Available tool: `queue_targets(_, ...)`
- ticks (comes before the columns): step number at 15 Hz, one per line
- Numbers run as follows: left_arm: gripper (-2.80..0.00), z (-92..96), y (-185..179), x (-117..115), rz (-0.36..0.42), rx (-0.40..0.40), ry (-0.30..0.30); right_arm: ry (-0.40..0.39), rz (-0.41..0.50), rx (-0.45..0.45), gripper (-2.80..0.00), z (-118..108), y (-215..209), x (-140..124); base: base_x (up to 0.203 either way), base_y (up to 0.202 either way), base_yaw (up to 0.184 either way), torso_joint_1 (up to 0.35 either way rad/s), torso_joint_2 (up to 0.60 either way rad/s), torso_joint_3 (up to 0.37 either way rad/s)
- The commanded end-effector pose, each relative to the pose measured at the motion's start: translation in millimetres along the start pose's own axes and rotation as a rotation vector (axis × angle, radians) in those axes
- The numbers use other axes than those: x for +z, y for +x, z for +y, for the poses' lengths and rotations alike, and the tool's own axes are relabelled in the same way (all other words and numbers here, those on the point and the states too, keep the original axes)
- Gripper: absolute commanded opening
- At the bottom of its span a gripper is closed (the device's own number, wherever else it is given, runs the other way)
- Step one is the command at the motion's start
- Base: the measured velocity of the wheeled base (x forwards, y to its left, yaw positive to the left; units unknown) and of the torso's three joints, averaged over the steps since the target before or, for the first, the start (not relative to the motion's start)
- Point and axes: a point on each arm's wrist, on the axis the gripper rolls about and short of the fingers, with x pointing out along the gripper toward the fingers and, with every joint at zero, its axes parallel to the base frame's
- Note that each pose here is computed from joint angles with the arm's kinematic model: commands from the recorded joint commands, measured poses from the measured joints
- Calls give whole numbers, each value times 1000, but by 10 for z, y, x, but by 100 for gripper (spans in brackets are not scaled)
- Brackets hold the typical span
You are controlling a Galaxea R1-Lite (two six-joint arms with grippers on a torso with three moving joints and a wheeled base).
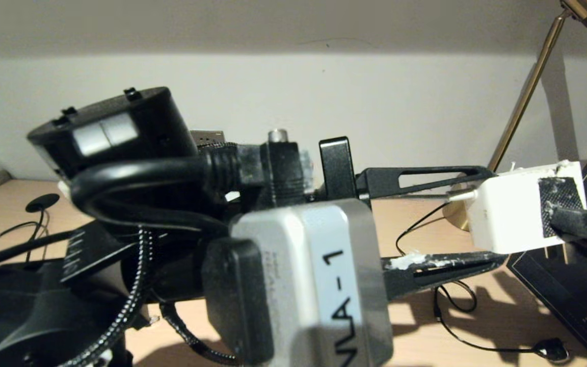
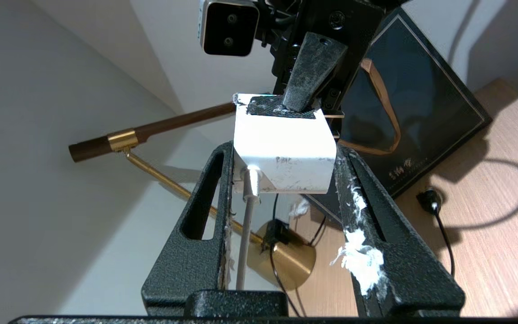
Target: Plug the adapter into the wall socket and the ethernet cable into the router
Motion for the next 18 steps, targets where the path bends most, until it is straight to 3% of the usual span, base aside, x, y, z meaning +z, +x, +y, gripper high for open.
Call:
queue_targets(1, -280, -9, 18, 1, -7, -3, 3, -1, 4, 16, -280, 11, 6, -3, 0, 0, 0, 0, 0, 0)
queue_targets(3, -280, -9, 11, 6, -4, -1, 5, 2, 6, 19, -280, 19, 10, -9, 0, 0, 0, 0, 0, 0)
queue_targets(4, 0, -6, 12, 8, -5, 0, 6, 2, 6, 20, -280, 22, 9, -11, 0, 0, 0, 0, 0, 0)
queue_targets(8, 0, -26, -68, 53, 5, -1, -8, 4, -11, 24, -280, 98, -30, 19, 0, 0, 0, 0, 0, 0)
queue_targets(10, 0, -17, -200, 144, 10, 9, -62, -15, -24, 22, -280, 145, -58, 35, 0, 0, 0, 0, 0, 0)
queue_targets(12, 0, 48, -330, 281, 23, 43, -115, -31, -65, -46, -280, 156, -89, 46, 0, 0, 0, 0, 0, 0)
queue_targets(14, 0, 91, -436, 394, 98, 41, -175, -67, -105, -132, -280, 128, -96, 36, 0, 0, 0, 0, 0, 0)
queue_targets(18, 0, 265, -633, 684, 303, -25, -390, -199, -88, -187, -280, 99, -100, -15, 0, 0, 0, 0, 0, 0)
